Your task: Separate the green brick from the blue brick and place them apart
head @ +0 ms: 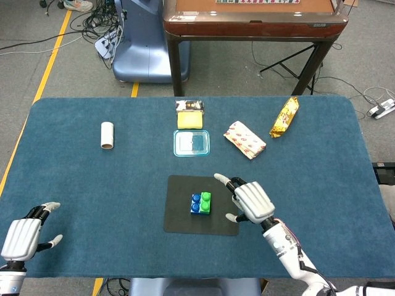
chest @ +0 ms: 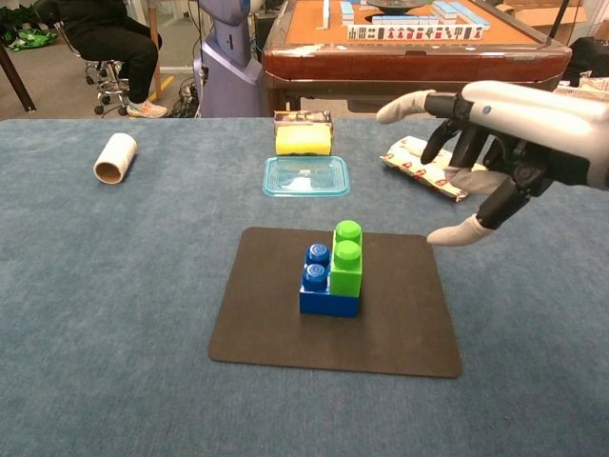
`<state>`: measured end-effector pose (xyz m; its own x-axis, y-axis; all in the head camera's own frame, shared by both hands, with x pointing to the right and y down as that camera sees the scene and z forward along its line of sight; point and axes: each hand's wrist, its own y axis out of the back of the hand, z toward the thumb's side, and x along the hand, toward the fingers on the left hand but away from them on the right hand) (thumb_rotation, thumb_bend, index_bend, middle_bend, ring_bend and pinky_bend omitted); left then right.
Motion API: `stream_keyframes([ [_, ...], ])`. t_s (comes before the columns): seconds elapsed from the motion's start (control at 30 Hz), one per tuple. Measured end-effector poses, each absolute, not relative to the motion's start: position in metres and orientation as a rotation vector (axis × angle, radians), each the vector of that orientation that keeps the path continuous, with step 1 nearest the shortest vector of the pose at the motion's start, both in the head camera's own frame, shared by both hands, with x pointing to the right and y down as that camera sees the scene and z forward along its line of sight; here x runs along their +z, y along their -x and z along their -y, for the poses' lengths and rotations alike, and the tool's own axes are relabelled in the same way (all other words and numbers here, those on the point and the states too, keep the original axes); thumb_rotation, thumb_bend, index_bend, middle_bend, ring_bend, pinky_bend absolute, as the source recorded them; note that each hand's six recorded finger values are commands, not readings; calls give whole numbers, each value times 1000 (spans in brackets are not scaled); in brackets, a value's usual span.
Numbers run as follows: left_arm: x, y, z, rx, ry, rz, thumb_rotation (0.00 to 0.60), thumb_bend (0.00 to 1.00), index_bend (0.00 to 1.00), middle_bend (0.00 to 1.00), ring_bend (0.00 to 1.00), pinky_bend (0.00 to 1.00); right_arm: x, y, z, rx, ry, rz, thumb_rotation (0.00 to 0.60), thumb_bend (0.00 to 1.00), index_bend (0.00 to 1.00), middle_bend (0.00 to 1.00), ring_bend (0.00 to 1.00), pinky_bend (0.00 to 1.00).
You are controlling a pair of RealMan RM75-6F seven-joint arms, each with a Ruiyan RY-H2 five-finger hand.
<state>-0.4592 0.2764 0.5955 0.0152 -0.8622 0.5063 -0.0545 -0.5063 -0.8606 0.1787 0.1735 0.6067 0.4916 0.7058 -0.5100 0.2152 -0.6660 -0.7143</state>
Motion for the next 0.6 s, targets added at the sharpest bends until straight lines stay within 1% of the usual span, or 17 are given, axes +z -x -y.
stream_keyframes([
  [0.27, 598, 459, -279, -1568, 1644, -952, 600, 96, 296, 267, 277, 590, 625, -171, -175, 1275, 2146, 662, 600, 0, 125, 1000, 1000, 1000],
  [0.6, 604, 460, -284, -1583, 1656, -938, 600, 96, 296, 267, 277, 591, 633, -142, -169, 1354, 2170, 639, 600, 0, 127, 1000, 1000, 1000],
])
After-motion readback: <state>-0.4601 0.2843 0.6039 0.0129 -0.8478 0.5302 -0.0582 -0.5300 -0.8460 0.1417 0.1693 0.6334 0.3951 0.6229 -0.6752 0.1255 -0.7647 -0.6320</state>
